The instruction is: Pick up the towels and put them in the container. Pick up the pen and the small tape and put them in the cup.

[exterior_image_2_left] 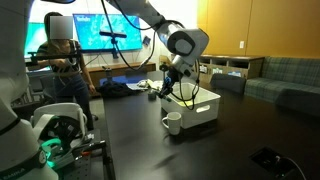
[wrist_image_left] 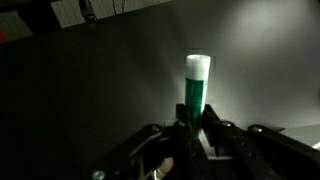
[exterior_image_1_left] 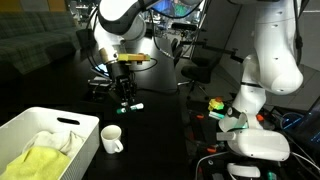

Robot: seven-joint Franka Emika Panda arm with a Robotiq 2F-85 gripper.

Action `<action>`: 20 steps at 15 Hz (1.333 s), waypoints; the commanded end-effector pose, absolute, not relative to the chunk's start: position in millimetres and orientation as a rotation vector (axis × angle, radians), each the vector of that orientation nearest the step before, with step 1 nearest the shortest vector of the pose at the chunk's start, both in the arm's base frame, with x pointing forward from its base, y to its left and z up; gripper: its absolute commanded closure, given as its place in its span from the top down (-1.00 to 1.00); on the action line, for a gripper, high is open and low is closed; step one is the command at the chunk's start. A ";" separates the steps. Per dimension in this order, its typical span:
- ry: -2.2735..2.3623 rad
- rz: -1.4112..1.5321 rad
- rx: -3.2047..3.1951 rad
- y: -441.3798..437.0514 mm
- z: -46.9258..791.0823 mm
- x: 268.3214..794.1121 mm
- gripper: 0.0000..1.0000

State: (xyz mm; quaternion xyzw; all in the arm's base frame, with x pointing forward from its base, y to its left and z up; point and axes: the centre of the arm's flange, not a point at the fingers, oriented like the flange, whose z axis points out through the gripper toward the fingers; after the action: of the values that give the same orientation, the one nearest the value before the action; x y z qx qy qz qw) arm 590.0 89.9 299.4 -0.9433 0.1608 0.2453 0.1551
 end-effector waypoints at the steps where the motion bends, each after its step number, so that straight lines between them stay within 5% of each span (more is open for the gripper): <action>1: 0.366 0.828 -2.597 90.7 288.5 618.0 -0.89; 20: 1.100 0.999 -1.718 31.5 176.1 574.7 -0.90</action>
State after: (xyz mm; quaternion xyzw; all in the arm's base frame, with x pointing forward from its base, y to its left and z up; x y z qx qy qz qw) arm 580.9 30.3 175.4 -0.7231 0.3999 0.3986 0.3980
